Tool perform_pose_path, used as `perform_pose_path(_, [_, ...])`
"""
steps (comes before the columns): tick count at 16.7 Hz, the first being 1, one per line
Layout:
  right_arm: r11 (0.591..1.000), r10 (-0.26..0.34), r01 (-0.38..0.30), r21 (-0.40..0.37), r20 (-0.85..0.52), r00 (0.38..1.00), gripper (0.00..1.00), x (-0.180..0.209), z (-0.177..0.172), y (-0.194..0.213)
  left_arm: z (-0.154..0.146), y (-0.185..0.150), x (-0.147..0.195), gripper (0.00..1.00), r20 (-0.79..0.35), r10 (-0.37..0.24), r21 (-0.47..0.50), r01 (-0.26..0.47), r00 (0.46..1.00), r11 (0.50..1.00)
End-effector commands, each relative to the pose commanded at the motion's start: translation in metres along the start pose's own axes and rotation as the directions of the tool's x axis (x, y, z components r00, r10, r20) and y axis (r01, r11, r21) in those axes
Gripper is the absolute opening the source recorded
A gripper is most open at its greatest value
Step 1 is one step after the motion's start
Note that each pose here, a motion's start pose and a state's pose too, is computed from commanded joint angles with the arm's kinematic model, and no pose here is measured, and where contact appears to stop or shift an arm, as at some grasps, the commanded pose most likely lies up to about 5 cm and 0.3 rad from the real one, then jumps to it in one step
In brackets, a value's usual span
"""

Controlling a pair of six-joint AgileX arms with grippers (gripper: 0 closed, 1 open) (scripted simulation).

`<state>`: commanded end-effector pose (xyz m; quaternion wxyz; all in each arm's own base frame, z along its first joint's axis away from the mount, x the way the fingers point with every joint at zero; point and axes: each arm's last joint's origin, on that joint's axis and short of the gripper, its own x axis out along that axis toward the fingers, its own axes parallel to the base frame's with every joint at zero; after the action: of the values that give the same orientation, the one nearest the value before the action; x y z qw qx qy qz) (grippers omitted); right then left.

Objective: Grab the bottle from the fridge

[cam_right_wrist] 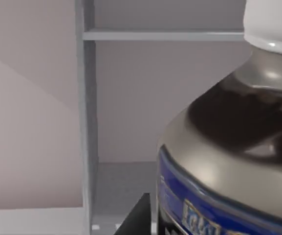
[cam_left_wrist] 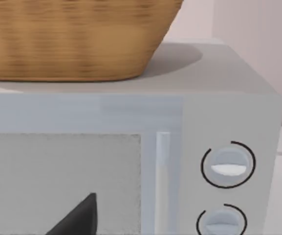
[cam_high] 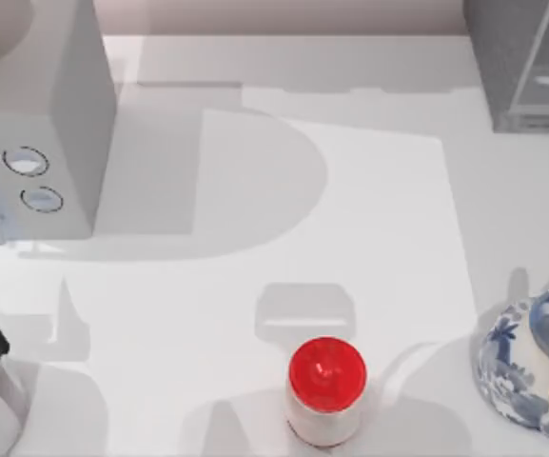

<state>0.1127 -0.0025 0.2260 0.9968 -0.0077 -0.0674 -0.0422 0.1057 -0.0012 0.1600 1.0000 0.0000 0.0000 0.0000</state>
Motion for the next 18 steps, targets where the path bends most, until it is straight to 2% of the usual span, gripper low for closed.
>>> perform_pose_path(4, [0.998, -0.065, 0.065, -0.008, 0.030, 0.997, 0.00, 0.048, 0.051, 0.009, 0.000, 0.000, 0.000, 1.00, 0.000, 0.000, 0.000, 0.000, 1.000, 1.000])
perform_pose_path(7, [0.996, -0.091, 0.090, -0.019, -0.029, 0.995, 0.00, 0.109, 0.056, 0.033, 0.000, 0.000, 0.000, 1.00, 0.000, 0.000, 0.000, 0.000, 1.000, 1.000])
perform_pose_path(12, [0.997, -0.064, 0.058, -0.045, -0.133, 0.989, 0.00, 0.191, 0.004, 0.123, 0.000, 0.000, 0.000, 1.00, 0.000, 0.000, 0.000, 0.000, 1.000, 1.000])
perform_pose_path(15, [0.999, -0.021, 0.013, -0.048, -0.159, 0.987, 0.00, 0.204, -0.040, 0.193, 0.000, 0.000, 0.000, 1.00, 0.000, 0.000, 0.000, 0.000, 1.000, 1.000])
perform_pose_path(18, [0.999, 0.031, -0.037, -0.034, -0.159, 0.987, 0.00, 0.192, -0.076, 0.254, 0.000, 0.000, 0.000, 1.00, 0.000, 0.000, 0.000, 0.000, 1.000, 1.000])
